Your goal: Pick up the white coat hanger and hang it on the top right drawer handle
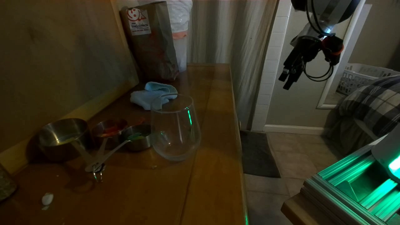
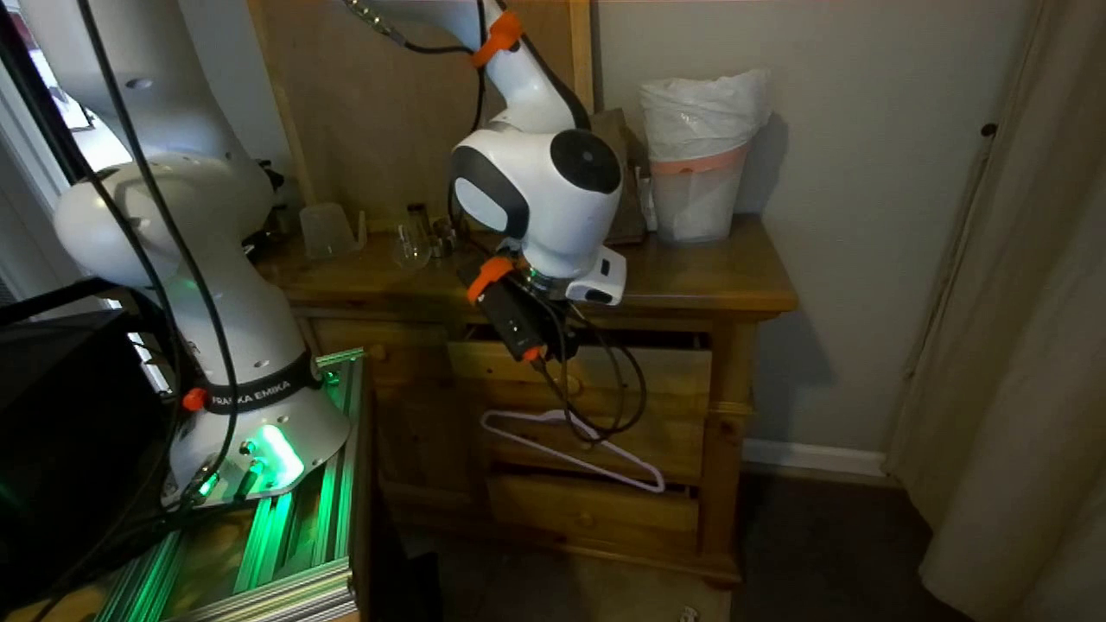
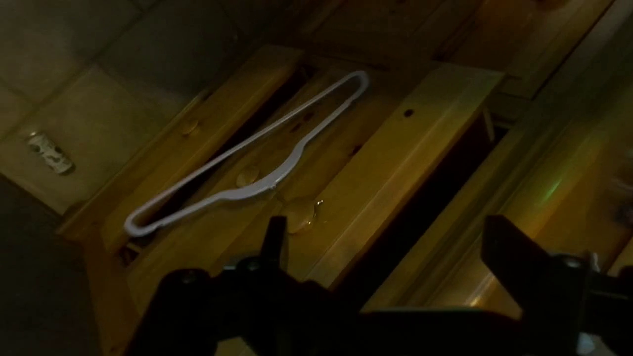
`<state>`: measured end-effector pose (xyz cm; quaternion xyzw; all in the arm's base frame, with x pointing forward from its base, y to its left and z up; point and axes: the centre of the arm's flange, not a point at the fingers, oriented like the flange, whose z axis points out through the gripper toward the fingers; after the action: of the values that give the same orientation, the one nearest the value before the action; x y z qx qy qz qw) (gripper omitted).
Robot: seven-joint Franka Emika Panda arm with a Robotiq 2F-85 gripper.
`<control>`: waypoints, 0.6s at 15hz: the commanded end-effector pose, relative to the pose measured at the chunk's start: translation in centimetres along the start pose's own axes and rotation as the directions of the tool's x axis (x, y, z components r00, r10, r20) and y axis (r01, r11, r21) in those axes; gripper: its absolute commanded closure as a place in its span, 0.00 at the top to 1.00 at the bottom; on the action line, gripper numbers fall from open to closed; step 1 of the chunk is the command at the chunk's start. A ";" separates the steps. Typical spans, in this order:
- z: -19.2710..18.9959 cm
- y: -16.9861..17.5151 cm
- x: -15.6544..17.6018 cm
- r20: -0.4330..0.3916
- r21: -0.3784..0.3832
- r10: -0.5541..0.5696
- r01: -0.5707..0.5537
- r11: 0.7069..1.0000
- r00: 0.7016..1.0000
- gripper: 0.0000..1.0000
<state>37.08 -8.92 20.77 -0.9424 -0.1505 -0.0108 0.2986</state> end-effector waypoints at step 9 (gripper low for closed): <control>-3.3 -5.2 -5.3 -0.121 -0.187 -0.244 0.219 0.958 0.962 1.00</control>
<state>35.30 -9.37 24.51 -0.9377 -0.2289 -0.0929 0.2443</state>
